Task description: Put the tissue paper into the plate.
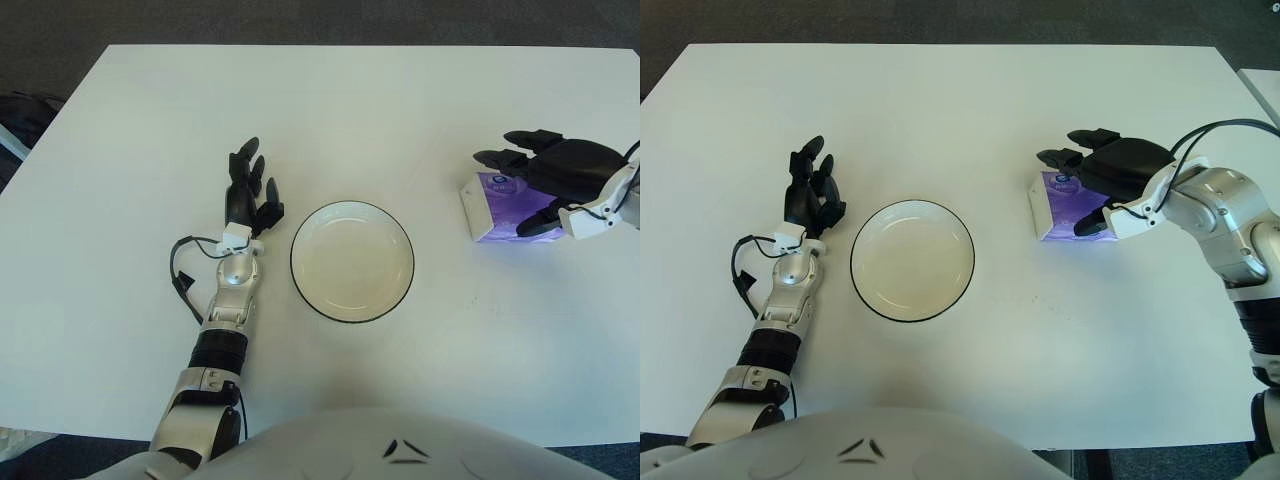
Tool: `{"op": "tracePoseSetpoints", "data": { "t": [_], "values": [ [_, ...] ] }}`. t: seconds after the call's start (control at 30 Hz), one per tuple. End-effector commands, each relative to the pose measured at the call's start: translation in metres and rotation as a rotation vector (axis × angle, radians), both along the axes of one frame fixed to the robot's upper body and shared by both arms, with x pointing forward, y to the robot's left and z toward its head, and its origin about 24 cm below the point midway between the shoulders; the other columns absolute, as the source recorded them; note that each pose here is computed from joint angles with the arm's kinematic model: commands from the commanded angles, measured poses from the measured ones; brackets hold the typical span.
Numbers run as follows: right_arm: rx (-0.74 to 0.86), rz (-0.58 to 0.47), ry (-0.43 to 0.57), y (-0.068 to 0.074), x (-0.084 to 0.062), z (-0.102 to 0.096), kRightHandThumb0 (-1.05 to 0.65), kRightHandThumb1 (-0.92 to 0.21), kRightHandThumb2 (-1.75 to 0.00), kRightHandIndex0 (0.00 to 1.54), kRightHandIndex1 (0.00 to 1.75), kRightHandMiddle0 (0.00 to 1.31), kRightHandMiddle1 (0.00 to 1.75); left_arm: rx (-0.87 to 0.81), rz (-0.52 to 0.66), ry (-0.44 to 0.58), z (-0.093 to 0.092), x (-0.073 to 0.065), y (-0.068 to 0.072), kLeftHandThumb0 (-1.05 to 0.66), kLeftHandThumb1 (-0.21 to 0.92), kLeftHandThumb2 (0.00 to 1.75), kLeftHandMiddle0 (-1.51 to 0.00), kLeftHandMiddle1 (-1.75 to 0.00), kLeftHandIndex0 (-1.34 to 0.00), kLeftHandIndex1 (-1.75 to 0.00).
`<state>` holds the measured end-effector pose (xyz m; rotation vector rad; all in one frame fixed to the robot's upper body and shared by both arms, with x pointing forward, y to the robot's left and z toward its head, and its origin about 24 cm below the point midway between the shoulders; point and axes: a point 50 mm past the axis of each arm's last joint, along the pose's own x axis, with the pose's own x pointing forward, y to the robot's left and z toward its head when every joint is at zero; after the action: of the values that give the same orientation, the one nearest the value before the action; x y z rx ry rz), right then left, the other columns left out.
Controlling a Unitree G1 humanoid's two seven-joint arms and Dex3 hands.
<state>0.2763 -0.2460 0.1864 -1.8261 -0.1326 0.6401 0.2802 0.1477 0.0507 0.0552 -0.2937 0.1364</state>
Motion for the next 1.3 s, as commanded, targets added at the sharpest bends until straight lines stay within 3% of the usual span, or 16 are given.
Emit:
{"op": "tracePoseSetpoints", "data": {
  "t": [0.0,0.53,1.27],
  "values": [
    [0.007,0.006,-0.004,0.000,0.002,-0.002,-1.05,-0.92,-0.46,0.00,0.00,0.00,0.00,0.013,0.025,0.230,-0.054,-0.030,0.007,-0.68,0.92,0.78,-0.42,-0.01,0.00,-0.74],
    [0.008,-0.036,0.060,-0.007,0.002,-0.020,-1.05,-0.92,-0.42,0.00,0.00,0.00,0.00,0.010,0.032,0.228,-0.054,-0.032,0.010,-0.67,0.92,0.78,-0.41,-0.01,0.00,-0.73],
    [-0.001,-0.124,0.122,-0.017,-0.004,-0.030,-1.05,-0.92,-0.41,0.00,0.00,0.00,0.00,0.016,0.033,0.232,-0.054,-0.032,0.015,-0.68,0.92,0.78,-0.42,-0.01,0.00,-0.73]
  ]
}}
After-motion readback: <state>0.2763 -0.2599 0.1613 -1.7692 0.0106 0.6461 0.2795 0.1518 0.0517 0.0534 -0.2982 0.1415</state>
